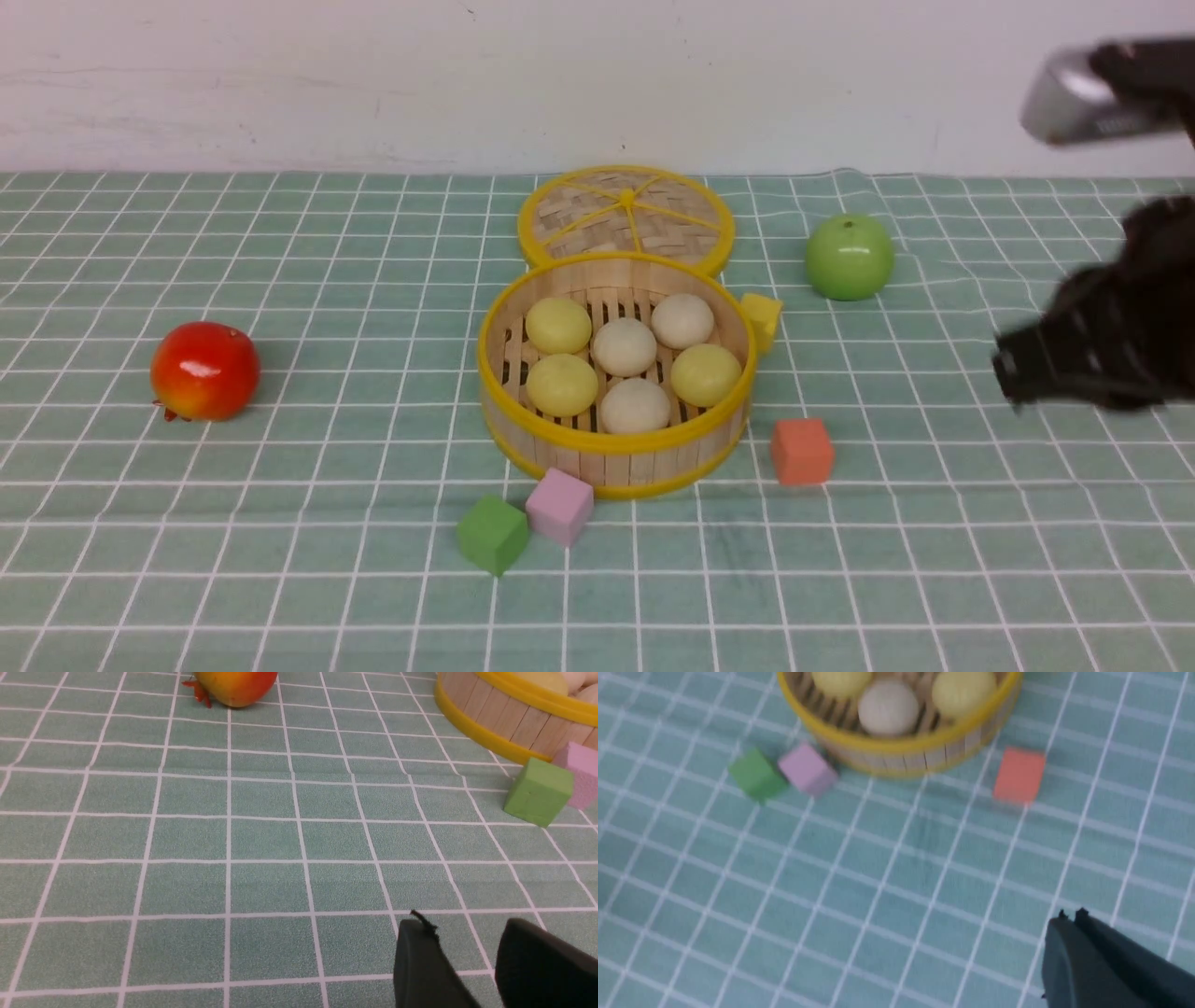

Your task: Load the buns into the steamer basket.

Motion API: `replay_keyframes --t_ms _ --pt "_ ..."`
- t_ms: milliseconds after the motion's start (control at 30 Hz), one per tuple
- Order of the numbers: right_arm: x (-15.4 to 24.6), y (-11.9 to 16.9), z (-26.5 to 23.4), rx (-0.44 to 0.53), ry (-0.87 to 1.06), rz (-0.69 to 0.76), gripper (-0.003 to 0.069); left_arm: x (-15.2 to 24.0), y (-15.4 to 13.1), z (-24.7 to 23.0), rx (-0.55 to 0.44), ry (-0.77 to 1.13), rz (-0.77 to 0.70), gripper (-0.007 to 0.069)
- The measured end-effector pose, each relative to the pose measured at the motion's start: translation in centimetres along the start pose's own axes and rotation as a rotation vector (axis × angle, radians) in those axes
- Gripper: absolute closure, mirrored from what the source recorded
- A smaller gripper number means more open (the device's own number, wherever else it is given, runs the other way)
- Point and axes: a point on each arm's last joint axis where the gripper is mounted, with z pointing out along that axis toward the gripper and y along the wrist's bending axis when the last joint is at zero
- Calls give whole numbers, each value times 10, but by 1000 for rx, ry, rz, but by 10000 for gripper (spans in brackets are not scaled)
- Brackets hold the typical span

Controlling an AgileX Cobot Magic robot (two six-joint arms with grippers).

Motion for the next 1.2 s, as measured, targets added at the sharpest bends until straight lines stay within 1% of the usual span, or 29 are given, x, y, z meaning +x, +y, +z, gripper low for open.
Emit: replay_keyframes --t_ms 200,367,433,500,600,633,700,733,767,800,833,900,933,1033,1067,1100,1133,1167,1200 --pt "19 -4 0 34 160 -8 675 0 0 0 0 0 0 387" --pt "21 -9 0 88 187 -35 671 0 0 0 0 0 0 387" --pt "17 -18 -2 151 117 -56 669 0 0 0 0 0 0 387" --pt "18 -25 -5 169 39 -39 669 0 0 0 0 0 0 387" --pt "32 -40 -13 198 -126 9 669 0 0 0 0 0 0 387" --pt "36 -43 -11 206 -127 18 669 0 0 0 0 0 0 387" --pt "65 -57 -17 242 -293 67 666 0 0 0 0 0 0 387" --pt "68 -58 -14 246 -280 74 666 0 0 0 0 0 0 387" --pt "89 -62 -16 261 -369 98 664 0 0 0 0 0 0 387" --pt "101 -65 -14 268 -404 112 662 0 0 0 0 0 0 387" --pt "111 -66 -13 275 -427 119 662 0 0 0 0 0 0 387" --pt "153 -72 -4 332 -506 102 659 0 0 0 0 0 0 387" --pt "165 -72 -3 353 -544 86 659 0 0 0 0 0 0 387" --pt "201 -76 10 421 -583 44 659 0 0 0 0 0 0 387" --pt "205 -76 13 427 -575 43 659 0 0 0 0 0 0 387" --pt "221 -77 21 442 -592 38 657 0 0 0 0 0 0 387" --pt "221 -77 20 443 -603 35 657 0 0 0 0 0 0 387" --pt "233 -77 28 450 -636 29 656 0 0 0 0 0 0 387" --pt "236 -77 29 458 -648 28 656 0 0 0 0 0 0 387"
